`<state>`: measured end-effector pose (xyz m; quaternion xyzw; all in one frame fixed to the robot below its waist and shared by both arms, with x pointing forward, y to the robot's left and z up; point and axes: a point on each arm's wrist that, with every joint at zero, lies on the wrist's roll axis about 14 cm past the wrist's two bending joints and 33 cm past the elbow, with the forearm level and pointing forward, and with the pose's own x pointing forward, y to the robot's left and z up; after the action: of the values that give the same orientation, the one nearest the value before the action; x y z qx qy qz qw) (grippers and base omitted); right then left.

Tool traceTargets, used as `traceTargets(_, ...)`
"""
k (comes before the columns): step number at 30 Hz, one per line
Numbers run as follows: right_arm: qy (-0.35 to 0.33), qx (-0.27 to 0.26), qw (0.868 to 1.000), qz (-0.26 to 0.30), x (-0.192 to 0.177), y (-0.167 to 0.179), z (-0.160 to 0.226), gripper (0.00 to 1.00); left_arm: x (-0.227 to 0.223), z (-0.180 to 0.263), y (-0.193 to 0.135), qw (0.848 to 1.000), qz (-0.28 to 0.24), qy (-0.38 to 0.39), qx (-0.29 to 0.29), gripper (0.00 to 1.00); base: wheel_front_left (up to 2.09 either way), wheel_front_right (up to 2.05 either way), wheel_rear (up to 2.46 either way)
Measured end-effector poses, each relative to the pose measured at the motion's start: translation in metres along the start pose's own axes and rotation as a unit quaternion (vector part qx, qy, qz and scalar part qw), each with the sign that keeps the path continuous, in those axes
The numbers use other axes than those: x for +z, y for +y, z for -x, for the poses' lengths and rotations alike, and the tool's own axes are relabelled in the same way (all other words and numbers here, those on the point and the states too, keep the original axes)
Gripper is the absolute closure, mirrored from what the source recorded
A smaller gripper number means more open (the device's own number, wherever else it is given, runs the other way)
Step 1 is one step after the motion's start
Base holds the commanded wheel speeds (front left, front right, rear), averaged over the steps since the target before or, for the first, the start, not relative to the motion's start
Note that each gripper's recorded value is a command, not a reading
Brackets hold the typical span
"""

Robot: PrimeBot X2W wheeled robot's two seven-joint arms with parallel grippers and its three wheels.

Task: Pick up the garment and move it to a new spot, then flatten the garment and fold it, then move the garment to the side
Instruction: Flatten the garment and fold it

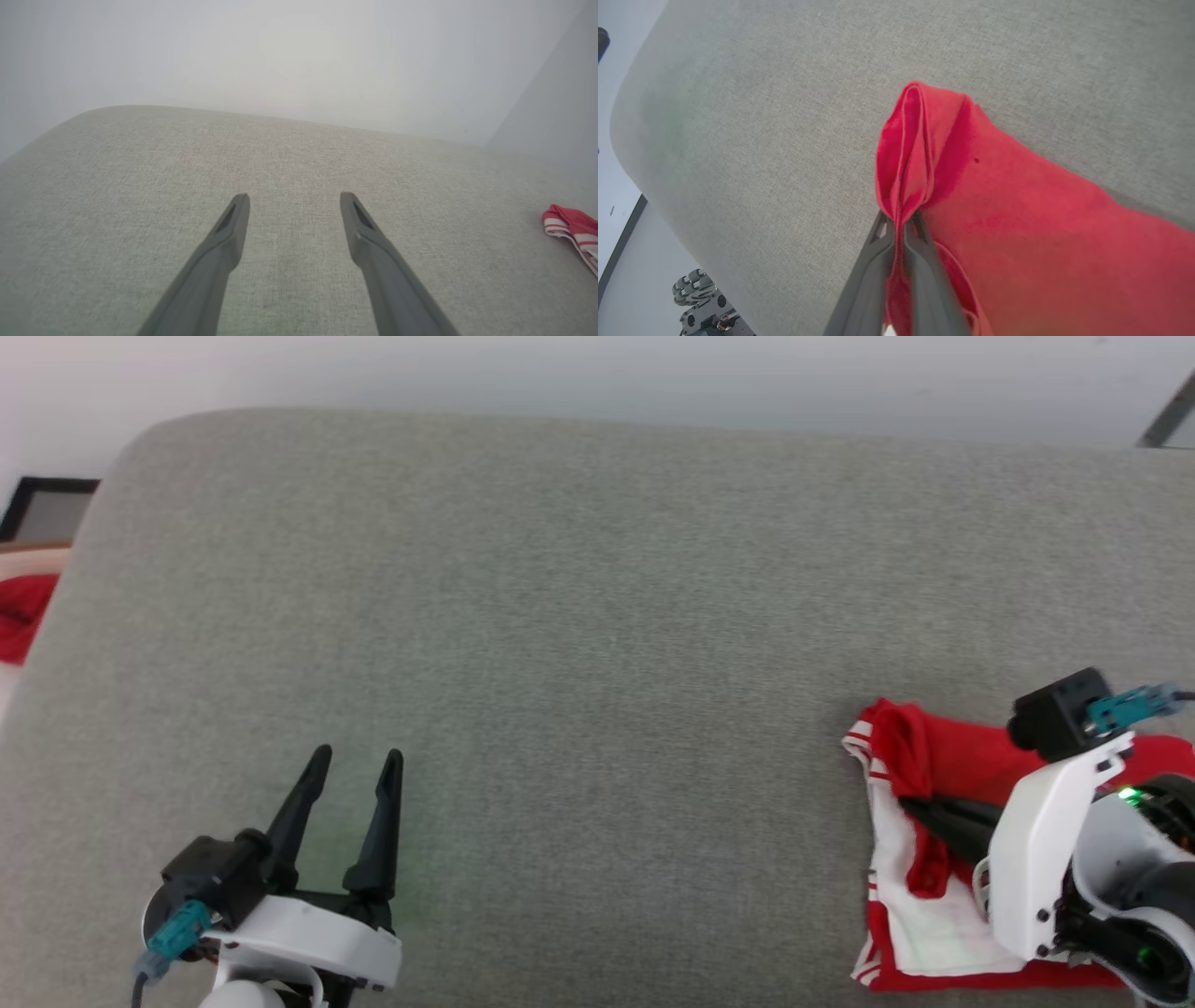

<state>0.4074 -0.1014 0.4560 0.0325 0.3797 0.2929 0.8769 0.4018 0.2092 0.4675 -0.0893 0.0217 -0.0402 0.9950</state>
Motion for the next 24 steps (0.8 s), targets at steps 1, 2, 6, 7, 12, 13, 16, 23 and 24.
traceTargets(1, 0.005, 0.007, 1.0, 0.003, -0.002, 0.004, -0.003, 1.0, 0.0, 0.002, 0.002, 1.0, 0.001, 0.0, 0.004, 0.0, 0.0, 0.0, 0.0)
traceTargets(2, 0.008, 0.011, 1.0, 0.002, -0.003, 0.006, -0.006, 1.0, 0.0, 0.003, 0.004, 1.0, 0.001, 0.0, 0.008, 0.0, 0.0, 0.0, 0.0)
traceTargets(6, 0.029, 0.011, 1.0, -0.004, -0.016, 0.005, -0.019, 1.0, -0.002, 0.007, 0.005, 1.0, 0.007, 0.002, 0.015, 0.0, 0.0, 0.0, 0.0)
traceTargets(7, 0.038, 0.012, 0.999, -0.006, -0.021, 0.005, -0.022, 1.0, -0.004, 0.007, 0.004, 1.0, 0.008, 0.004, 0.015, 0.0, 0.0, 0.0, 0.0)
traceTargets(12, 0.057, 0.015, 0.998, -0.021, -0.042, 0.006, -0.035, 1.0, -0.003, 0.008, 0.006, 1.0, 0.008, 0.004, 0.019, 0.0, 0.0, 0.0, 0.0)
traceTargets(13, 0.056, 0.014, 0.998, -0.023, -0.043, 0.005, -0.037, 1.0, -0.002, 0.008, 0.007, 1.0, 0.007, 0.003, 0.019, 0.0, 0.0, 0.0, 0.0)
traceTargets(16, 0.055, 0.013, 0.998, -0.026, -0.046, 0.006, -0.038, 0.84, 0.001, 0.007, 0.008, 1.0, 0.007, -0.001, 0.02, 0.0, 0.0, 0.0, 0.0)
traceTargets(23, 0.013, 0.025, 0.999, -0.041, -0.03, 0.011, -0.028, 0.0, 0.002, 0.006, 0.004, 1.0, 0.01, -0.002, 0.011, 0.0, 0.0, 0.0, 0.0)
traceTargets(24, 0.003, 0.023, 0.999, -0.046, -0.026, 0.008, -0.025, 0.0, 0.002, 0.005, 0.002, 1.0, 0.009, -0.003, 0.007, 0.0, 0.0, 0.0, 0.0)
